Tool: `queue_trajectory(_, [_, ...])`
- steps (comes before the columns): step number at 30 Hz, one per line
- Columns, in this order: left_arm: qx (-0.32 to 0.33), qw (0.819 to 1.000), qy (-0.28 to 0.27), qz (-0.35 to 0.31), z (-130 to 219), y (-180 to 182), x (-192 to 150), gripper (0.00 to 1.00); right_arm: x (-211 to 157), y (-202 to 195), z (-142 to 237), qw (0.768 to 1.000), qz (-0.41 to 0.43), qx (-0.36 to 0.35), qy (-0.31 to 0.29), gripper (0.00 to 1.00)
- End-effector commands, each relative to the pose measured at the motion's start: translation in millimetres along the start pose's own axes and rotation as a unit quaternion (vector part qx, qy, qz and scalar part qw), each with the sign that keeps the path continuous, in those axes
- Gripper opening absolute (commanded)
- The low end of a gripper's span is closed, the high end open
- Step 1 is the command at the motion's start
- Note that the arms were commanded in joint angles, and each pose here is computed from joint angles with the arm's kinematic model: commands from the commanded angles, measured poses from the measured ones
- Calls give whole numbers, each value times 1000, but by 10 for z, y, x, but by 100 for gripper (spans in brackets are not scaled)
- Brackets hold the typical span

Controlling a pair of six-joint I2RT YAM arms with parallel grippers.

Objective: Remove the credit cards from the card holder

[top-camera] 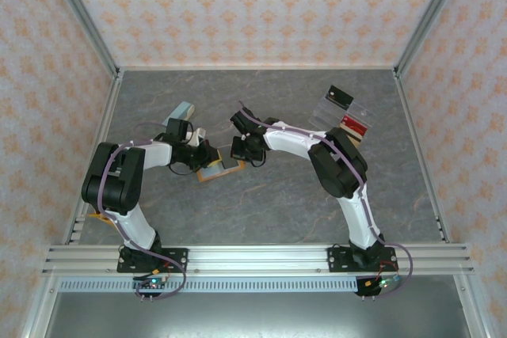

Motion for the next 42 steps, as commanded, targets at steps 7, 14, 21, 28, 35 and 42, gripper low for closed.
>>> queue_trajectory(7, [32, 999, -7, 6, 104, 89, -55, 4, 66, -601, -266, 994, -54, -97, -11, 3])
queue_trajectory(14, [49, 999, -15, 11, 180, 73, -50, 1, 84, -571, -248, 995, -60, -85, -11, 3])
queue_trajectory(21, [102, 994, -24, 27, 393, 77, -133, 0, 103, -540, -214, 995, -65, -73, -13, 4])
queue_trajectory(28, [154, 987, -27, 25, 624, 69, -227, 0, 145, -399, -97, 998, -58, -36, -13, 4])
queue_trajectory(35, [157, 986, -49, -1, 850, -129, -168, 0, 159, 31, 265, 995, -14, 94, -4, 13])
queue_trajectory(42, [78, 992, -89, -41, 1027, -585, 50, 0, 104, 358, 731, 976, 21, 218, 16, 34])
Point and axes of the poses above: each hand's point on the last joint's axis, 136 mm out from that joint toward the fingers, its own z axis back along the fingers, its own y axis along the line the jaws close on, x = y × z, the point moved 4 cm from there along z, back along the fingers, and after that the axes turned 13 degrees about -z, right-handed, at the moved point
